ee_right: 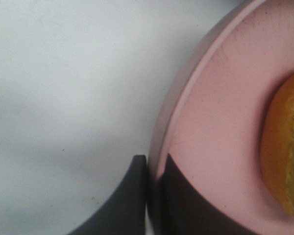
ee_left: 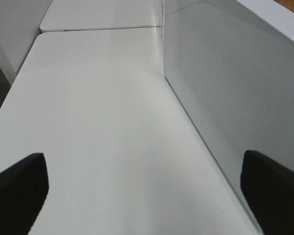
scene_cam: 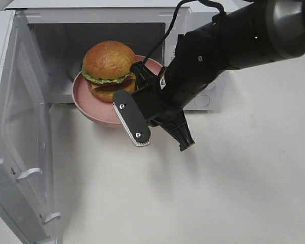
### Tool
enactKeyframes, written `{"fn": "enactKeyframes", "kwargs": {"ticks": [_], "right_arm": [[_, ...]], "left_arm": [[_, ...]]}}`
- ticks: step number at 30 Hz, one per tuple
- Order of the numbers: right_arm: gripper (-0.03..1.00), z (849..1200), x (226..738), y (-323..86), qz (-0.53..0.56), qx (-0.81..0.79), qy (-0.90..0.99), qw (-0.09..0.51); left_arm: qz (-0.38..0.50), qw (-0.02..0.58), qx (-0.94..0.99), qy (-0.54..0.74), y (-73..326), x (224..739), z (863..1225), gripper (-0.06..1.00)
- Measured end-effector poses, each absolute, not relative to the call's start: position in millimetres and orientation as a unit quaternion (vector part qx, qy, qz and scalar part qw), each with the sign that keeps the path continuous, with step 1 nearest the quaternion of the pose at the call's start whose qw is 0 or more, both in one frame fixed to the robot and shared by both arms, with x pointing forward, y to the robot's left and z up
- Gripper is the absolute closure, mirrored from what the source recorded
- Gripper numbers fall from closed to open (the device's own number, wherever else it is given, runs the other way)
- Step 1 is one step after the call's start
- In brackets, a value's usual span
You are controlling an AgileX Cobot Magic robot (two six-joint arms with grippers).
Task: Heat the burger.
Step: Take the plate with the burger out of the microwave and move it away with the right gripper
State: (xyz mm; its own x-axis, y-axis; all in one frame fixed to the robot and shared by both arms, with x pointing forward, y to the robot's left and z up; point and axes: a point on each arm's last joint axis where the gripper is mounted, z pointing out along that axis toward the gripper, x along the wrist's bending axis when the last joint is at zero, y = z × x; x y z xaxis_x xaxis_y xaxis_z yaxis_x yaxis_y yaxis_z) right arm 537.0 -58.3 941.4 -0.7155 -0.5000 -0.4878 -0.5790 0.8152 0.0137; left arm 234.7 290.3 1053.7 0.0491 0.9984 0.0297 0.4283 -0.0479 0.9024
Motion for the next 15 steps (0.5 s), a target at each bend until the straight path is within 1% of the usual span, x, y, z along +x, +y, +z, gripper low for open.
{"fn": "enactKeyframes", "kwargs": {"ticks": [5, 15], "right_arm": [[0.93, 940.6, 520.1, -71.6, 0.079, -0.294, 0.925, 0.228], [0.93, 948.1, 484.1, -101.5, 0.075, -0.303, 0.92, 0.234]], "left_arm": [[0.377, 0.378, 0.618, 0.577, 290.3, 234.7, 1053.7, -0.05], [0.377, 0.378, 0.618, 0.577, 290.3, 234.7, 1053.7, -0.05]]}}
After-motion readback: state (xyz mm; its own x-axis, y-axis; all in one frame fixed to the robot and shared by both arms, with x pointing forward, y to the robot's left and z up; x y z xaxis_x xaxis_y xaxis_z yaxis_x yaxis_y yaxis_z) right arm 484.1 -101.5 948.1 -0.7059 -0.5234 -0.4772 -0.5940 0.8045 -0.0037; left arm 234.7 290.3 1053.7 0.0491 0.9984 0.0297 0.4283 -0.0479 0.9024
